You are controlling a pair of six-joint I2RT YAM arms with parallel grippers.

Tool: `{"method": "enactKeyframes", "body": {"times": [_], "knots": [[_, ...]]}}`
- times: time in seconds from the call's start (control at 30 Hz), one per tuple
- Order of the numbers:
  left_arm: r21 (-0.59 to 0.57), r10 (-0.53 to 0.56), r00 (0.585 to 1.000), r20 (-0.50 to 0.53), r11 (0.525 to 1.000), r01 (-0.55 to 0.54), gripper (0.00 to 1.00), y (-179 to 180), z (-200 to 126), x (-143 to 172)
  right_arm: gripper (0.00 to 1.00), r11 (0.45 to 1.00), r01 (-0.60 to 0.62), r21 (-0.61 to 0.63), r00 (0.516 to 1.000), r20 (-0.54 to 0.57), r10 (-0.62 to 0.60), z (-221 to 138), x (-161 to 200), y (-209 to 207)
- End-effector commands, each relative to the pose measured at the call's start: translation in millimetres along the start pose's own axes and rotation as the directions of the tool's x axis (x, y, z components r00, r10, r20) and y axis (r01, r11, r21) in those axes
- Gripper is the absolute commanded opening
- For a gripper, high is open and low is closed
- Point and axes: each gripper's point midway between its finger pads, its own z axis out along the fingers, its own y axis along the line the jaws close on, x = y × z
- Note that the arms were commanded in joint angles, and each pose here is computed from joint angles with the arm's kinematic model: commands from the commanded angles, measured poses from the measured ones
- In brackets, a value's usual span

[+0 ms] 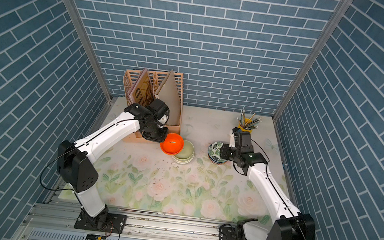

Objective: Stack the bowls
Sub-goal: Place the bowl on the bowl.

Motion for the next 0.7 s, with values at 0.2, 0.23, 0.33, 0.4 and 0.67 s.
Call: {"method": "enactKeyframes", "body": {"times": [0.2, 0.23, 0.33, 0.4, 0.67], "knots": [[0.024, 0.025, 1.0, 0.005, 0.999, -0.025, 0.0, -20.1, 7.7, -12.4, 0.24, 1.0, 0.015, 0.02, 1.0, -0.007, -0.014, -1.5, 4.4, -2.7], [0.026, 0.027, 1.0, 0.007, 0.999, -0.027, 0.0, -21.6, 8.6, -13.6, 0.24, 1.0, 0.014, 0.02, 1.0, -0.008, -0.014, -1.2, 5.0, -2.8], [0.031, 0.034, 0.999, 0.007, 0.999, -0.034, 0.0, -26.4, 10.9, -16.0, 0.24, 1.0, 0.014, 0.02, 1.0, -0.008, -0.014, -0.9, 4.8, -2.8], [0.036, 0.036, 0.999, 0.009, 0.999, -0.036, 0.0, -29.0, 12.7, -18.5, 0.24, 1.0, 0.015, 0.021, 1.0, -0.009, -0.015, -0.4, 5.0, -3.0], [0.054, 0.048, 0.999, -0.004, 0.997, -0.048, 0.0, -38.7, 28.1, -22.6, 0.24, 1.0, 0.014, 0.027, 1.0, -0.016, -0.014, 1.2, 6.7, -4.6]]}}
